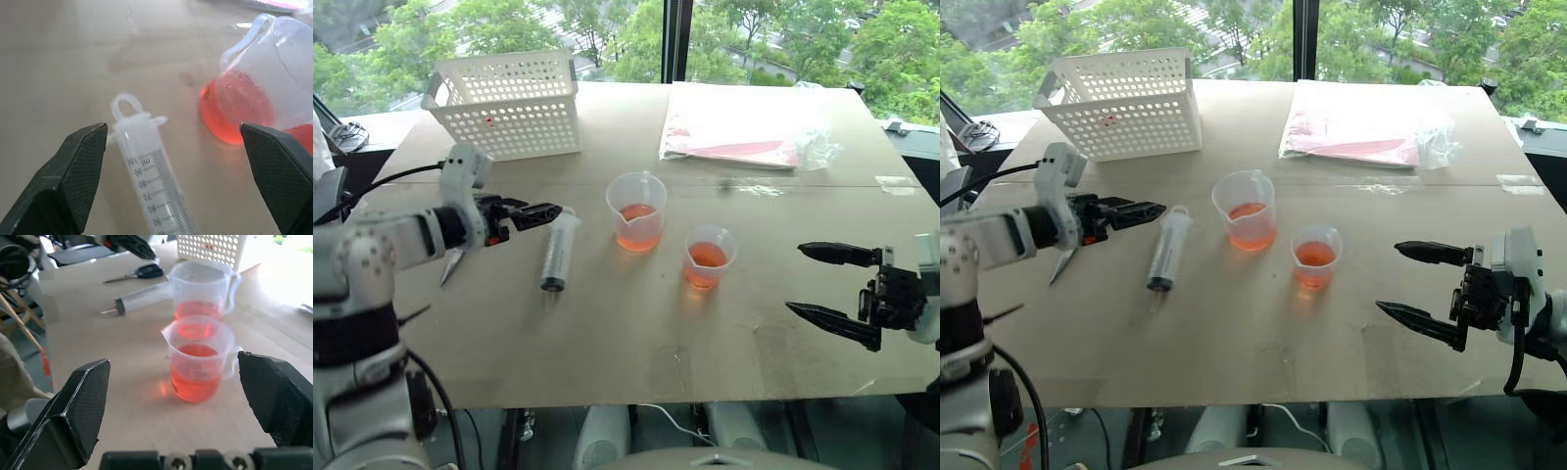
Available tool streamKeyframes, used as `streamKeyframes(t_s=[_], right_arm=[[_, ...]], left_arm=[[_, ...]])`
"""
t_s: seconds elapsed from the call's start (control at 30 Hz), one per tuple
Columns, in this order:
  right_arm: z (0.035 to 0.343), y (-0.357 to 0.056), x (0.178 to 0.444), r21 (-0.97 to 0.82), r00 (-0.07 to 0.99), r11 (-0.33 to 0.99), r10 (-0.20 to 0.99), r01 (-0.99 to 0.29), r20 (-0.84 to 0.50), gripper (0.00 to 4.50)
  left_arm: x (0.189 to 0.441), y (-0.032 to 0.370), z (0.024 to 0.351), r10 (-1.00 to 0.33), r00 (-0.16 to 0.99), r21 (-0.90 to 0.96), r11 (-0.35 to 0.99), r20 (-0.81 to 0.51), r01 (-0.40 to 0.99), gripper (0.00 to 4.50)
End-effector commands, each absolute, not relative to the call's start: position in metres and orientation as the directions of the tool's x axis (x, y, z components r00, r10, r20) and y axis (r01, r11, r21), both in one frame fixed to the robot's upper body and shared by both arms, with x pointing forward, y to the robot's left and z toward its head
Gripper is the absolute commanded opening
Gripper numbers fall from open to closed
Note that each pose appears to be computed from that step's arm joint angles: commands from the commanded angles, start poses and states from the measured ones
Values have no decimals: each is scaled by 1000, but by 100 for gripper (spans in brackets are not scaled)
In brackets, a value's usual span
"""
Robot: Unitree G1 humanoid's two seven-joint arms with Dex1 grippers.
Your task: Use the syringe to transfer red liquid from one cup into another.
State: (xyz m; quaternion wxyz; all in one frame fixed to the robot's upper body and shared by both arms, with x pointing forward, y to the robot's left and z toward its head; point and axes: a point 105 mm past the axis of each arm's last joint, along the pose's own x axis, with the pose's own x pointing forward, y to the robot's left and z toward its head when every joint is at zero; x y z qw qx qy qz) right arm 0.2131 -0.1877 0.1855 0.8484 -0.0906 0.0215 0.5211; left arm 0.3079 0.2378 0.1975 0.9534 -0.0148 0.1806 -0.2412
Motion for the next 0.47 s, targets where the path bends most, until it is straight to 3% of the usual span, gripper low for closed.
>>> streamKeyframes(t_s=[0.03, 0.17, 0.33, 0.47], right_arm=[[180, -205, 218, -154, 498, 477, 854, -865, -153, 450], [160, -235, 212, -123, 546, 532, 802, -837, -242, 450], [143, -275, 198, -122, 616, 613, 720, -780, -321, 450], [137, -279, 193, -131, 653, 651, 686, -748, -322, 450]], left_arm=[[283, 221, 224, -521, 846, -8, 852, -112, 523, 441], [245, 224, 196, -548, 829, 1, 834, -112, 551, 441], [203, 246, 161, -515, 833, -2, 851, -202, 525, 441], [177, 261, 138, -501, 821, -7, 855, -274, 519, 441]])
